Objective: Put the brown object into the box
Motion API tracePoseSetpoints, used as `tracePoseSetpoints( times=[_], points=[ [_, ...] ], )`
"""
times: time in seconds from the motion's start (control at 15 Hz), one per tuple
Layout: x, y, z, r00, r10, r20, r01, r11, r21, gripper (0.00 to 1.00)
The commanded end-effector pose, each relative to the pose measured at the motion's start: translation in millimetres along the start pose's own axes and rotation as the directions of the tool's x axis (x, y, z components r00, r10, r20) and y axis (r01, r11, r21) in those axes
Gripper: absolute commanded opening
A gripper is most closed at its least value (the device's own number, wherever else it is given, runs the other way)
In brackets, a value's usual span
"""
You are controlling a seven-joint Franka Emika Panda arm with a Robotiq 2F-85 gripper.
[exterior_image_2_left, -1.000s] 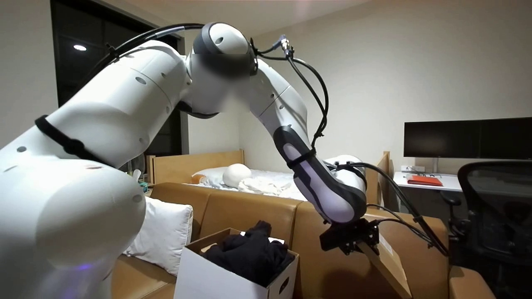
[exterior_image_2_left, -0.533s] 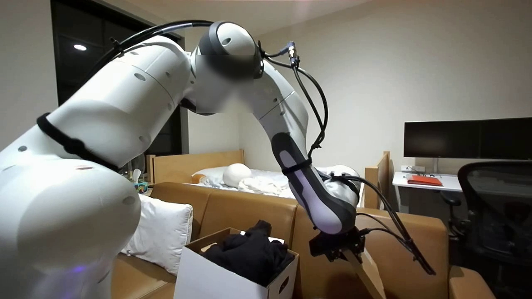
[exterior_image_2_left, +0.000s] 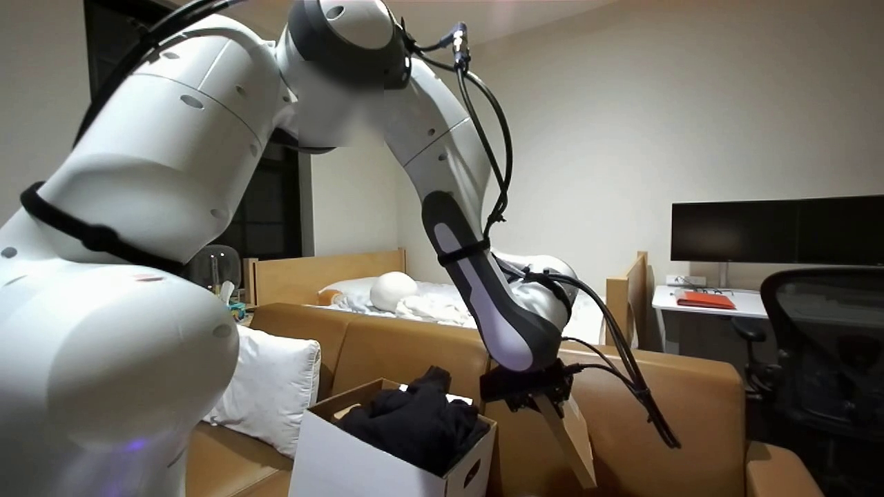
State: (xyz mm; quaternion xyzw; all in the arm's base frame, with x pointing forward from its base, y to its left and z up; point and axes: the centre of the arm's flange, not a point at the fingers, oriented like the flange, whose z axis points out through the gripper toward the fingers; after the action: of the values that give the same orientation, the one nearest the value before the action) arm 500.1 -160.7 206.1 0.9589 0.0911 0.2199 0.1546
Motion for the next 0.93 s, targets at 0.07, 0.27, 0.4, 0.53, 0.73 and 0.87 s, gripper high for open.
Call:
tracePoseSetpoints(
  times=[0.07, 0.27, 0.4, 0.53, 0.73, 0.87],
  points=[
    [26, -15, -52, 0.986, -0.098, -0.137, 0.094, 0.995, -0.031, 0.07],
    [82, -15, -116, 0.954, -0.156, -0.254, 0.142, 0.987, -0.072, 0.07],
    [111, -17, -156, 0.915, -0.185, -0.357, 0.160, 0.982, -0.098, 0.07],
    [132, -30, -170, 0.896, -0.254, -0.364, 0.225, 0.967, -0.120, 0.07],
    [121, -68, -142, 0.901, -0.341, -0.268, 0.336, 0.940, -0.064, 0.07],
    [98, -98, -115, 0.898, -0.388, -0.205, 0.395, 0.919, -0.010, 0.07]
  ],
)
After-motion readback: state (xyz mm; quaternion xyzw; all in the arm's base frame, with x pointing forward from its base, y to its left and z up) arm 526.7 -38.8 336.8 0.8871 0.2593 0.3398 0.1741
